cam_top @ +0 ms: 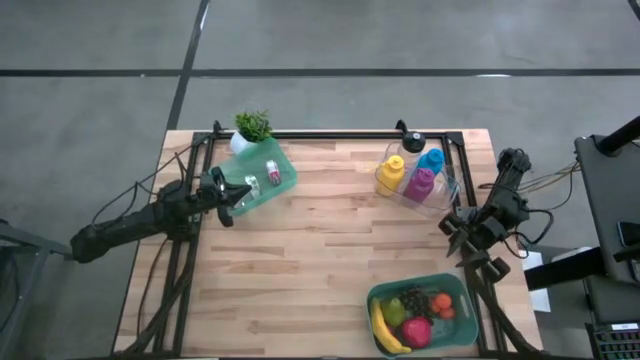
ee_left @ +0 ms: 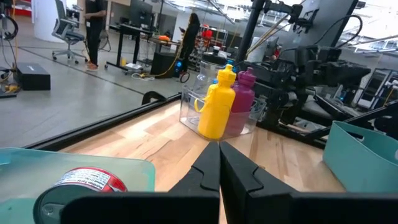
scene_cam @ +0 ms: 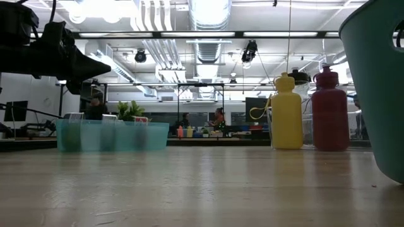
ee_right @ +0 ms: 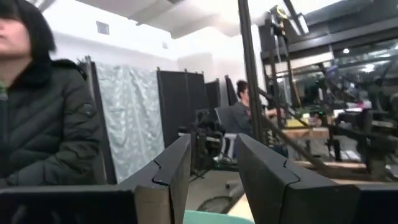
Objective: Pick & Place Food Item
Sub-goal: Return to Home Position
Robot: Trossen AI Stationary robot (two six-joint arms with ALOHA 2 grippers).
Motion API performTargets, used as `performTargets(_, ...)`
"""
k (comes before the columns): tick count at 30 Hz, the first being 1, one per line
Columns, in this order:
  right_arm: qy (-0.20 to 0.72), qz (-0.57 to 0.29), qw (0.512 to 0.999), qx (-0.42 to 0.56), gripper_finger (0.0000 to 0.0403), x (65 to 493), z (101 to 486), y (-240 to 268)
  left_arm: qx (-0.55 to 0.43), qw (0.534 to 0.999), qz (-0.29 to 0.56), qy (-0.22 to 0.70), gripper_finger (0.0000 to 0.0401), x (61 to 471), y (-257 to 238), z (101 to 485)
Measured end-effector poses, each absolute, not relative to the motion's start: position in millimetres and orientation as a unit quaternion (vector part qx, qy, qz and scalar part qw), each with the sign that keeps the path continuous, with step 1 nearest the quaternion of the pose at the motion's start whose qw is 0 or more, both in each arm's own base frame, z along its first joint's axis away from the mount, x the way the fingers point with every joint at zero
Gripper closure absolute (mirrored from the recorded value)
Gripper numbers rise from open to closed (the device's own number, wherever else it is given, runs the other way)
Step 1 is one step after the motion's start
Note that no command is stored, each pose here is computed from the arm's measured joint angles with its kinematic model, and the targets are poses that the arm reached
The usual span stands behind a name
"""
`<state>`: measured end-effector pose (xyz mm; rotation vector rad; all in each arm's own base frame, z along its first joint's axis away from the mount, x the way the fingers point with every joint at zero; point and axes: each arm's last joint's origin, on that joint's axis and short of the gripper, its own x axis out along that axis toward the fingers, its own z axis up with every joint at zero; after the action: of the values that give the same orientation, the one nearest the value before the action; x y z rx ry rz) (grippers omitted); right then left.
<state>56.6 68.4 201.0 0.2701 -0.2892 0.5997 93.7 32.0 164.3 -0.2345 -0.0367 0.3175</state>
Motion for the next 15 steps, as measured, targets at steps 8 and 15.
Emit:
performTargets(8,-0.107,0.285,0.945,0.122,0.0277,58.3,194.7,69.9,-0.117,0.980,0.158,-0.018,0.0401,93.7,32.1,164.2)
performTargets(15,-0.083,0.315,0.935,0.141,0.0278,58.5,191.7,73.0,-0.116,0.980,0.158,-0.018,0.0401,93.7,32.0,164.3)
